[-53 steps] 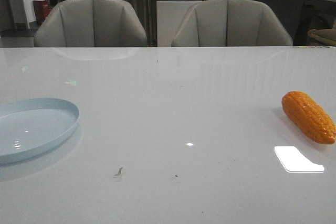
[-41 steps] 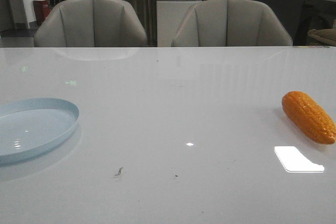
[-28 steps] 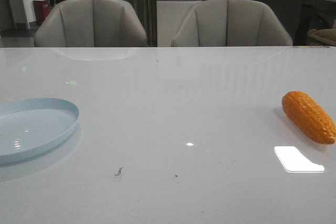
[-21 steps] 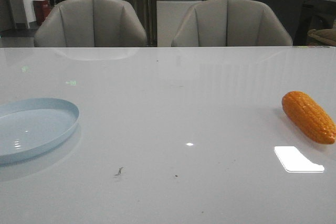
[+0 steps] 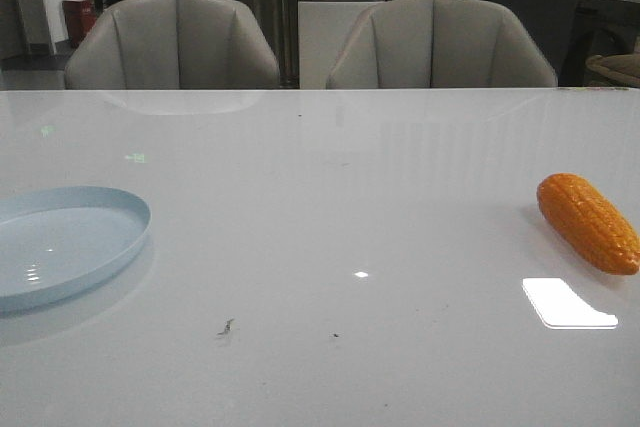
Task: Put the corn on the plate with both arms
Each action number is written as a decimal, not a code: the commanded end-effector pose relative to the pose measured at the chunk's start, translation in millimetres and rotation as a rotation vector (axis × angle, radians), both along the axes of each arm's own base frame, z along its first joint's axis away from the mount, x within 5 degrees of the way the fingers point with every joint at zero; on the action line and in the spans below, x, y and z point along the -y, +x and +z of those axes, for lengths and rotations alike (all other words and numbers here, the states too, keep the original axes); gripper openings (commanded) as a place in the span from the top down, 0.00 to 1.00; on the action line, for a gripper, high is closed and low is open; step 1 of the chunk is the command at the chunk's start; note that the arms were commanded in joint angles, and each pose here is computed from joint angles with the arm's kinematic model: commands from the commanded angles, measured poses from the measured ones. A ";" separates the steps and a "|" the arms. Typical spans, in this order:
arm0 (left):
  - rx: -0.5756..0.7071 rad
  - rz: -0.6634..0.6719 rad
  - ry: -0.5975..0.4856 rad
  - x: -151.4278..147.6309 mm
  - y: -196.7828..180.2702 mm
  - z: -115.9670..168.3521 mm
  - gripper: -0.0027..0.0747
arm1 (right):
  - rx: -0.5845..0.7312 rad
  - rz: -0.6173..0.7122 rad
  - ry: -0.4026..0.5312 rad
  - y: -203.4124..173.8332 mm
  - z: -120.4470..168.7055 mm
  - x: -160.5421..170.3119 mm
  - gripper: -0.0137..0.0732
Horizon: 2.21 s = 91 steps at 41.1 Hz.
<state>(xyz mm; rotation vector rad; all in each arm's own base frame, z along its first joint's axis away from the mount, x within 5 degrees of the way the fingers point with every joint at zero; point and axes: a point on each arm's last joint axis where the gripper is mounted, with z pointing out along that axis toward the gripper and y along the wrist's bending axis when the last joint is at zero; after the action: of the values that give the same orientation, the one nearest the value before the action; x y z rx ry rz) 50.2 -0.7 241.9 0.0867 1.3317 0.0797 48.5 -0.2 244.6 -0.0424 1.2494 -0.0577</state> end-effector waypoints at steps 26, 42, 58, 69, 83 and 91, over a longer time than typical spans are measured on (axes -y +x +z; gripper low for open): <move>-0.083 0.010 0.078 2.0 66.2 142.5 0.84 | -0.103 0.007 0.001 64.4 151.4 -1.1 0.81; -0.571 -0.013 0.065 4.2 129.7 81.2 0.84 | -0.579 0.014 -0.001 130.3 92.9 -2.3 0.81; -0.573 -0.026 -0.008 5.7 129.8 81.2 0.58 | -0.640 0.016 -0.002 129.9 87.1 -2.5 0.63; -0.586 -0.026 -0.008 5.7 130.4 79.2 0.34 | -0.776 0.020 -0.004 131.2 73.2 -2.9 0.23; -0.747 -0.030 0.011 6.2 146.0 68.9 0.38 | -0.846 0.023 0.003 140.1 62.1 -3.2 0.23; -0.997 -0.047 0.012 8.6 188.2 71.9 0.38 | -0.846 0.024 0.007 140.4 61.9 -3.3 0.23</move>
<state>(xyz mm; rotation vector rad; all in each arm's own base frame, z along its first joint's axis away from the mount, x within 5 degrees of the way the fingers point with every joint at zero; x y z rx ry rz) 221.0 -8.7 296.1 0.1905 2.3298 0.0057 184.2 3.0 289.6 -0.0956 2.1975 -0.0167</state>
